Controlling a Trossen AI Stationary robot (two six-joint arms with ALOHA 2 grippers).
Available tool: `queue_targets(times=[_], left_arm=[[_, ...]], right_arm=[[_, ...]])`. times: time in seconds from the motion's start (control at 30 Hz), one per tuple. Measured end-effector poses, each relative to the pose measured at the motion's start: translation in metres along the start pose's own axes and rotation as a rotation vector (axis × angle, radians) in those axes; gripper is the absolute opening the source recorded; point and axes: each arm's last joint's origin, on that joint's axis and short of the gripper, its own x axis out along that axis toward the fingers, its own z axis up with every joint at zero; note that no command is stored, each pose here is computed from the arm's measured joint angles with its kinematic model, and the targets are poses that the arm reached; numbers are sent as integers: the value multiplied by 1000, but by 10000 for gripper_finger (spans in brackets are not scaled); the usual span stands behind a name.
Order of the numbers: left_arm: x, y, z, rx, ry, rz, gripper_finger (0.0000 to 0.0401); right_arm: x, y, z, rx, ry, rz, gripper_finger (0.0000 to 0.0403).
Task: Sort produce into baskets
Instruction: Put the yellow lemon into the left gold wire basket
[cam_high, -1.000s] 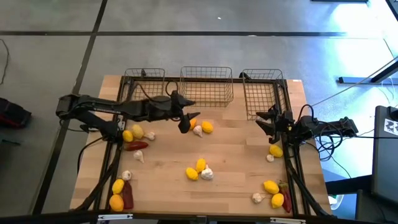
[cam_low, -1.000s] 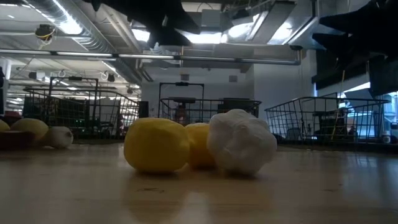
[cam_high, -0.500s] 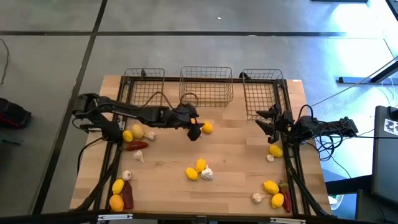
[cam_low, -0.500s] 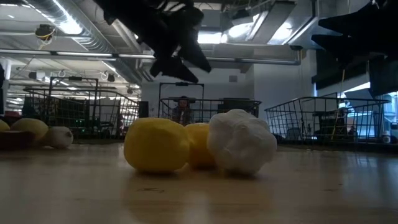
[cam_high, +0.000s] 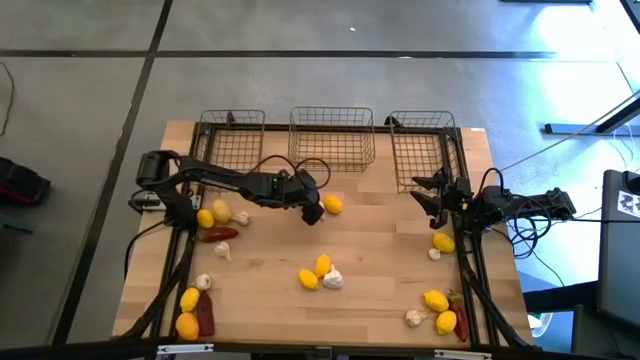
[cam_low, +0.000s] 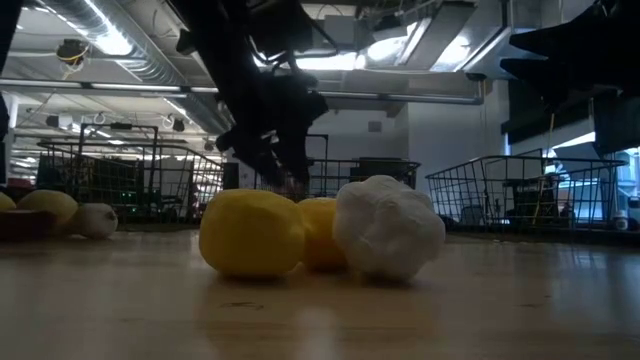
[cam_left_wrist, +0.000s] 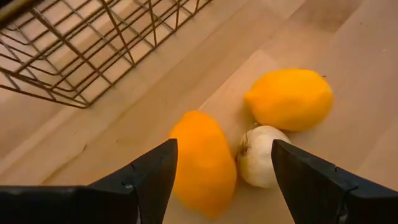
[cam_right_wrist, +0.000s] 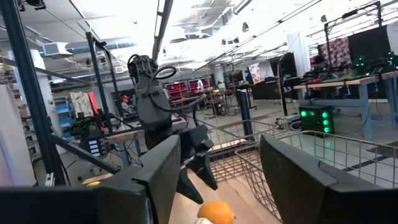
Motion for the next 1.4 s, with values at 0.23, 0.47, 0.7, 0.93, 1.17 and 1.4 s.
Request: queue_targets(times=[0.23, 0.47, 0.7, 0.93, 1.17, 1.4], left_arm=[[13, 5, -3, 0, 34, 39, 255], [31, 9, -8, 2, 117, 29, 255], [45, 13, -14, 39, 166, 50, 251], [44, 13, -13, 94, 163, 43, 203], [16, 8, -10, 118, 140, 15, 204], [-51, 5, 5, 135, -40, -49, 212]], right_arm=[[0, 0, 0, -1, 0, 0, 218], [0, 0, 0, -1, 1, 0, 218], [0, 0, 0, -3, 6, -2, 218], [0, -1, -2, -14, 27, -22, 218], [0, -1, 1, 9, -4, -38, 218], [0, -2, 2, 15, -18, -62, 218]])
